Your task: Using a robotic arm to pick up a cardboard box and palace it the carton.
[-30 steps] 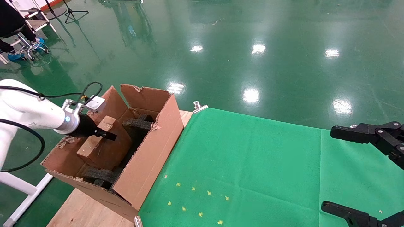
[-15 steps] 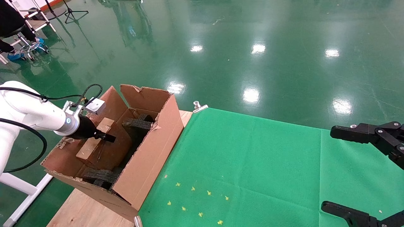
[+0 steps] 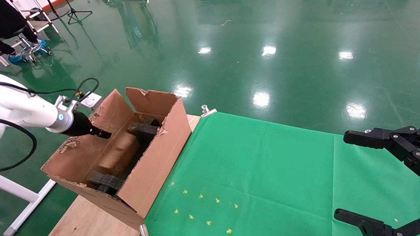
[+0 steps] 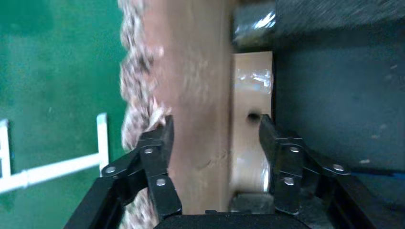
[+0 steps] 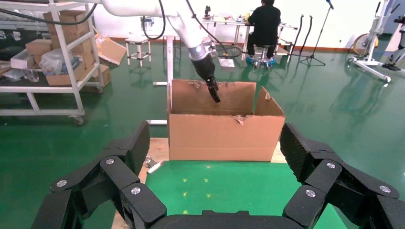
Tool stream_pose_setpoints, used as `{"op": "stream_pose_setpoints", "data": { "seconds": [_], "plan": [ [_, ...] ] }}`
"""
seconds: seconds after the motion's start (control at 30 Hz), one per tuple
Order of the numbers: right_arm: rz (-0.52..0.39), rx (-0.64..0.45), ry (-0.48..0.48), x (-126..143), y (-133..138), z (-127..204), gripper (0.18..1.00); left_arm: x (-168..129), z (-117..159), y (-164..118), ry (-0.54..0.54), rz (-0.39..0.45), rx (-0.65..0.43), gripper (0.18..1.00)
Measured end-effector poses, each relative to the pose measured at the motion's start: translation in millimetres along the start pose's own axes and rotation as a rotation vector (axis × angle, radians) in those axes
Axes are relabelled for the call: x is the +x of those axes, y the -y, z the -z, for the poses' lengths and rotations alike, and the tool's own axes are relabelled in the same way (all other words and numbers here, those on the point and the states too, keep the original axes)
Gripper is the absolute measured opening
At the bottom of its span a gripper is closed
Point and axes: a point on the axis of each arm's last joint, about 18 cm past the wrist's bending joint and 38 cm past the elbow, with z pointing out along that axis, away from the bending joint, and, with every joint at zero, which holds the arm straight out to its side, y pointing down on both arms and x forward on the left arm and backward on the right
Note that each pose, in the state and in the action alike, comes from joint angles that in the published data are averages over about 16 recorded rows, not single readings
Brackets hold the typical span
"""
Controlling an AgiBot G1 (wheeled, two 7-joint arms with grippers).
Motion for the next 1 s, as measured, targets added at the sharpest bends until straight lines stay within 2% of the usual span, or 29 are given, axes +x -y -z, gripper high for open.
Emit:
{"op": "stream_pose_setpoints", "data": {
  "seconds": [0.5, 0.7, 1.0],
  "plan": [
    [0.000, 0.000, -0.001, 0, 0, 0, 1.001, 10, 45, 42, -0.173, -0.120, 0.182, 0.870],
    [0.000, 0.000, -0.001, 0, 0, 0, 1.001, 24, 47, 48, -0.229, -0.141, 0.234, 0.945],
    [0.000, 0.000, -0.001, 0, 0, 0, 1.001, 60, 53, 57, -0.368, -0.188, 0.358, 0.992]
  ]
}}
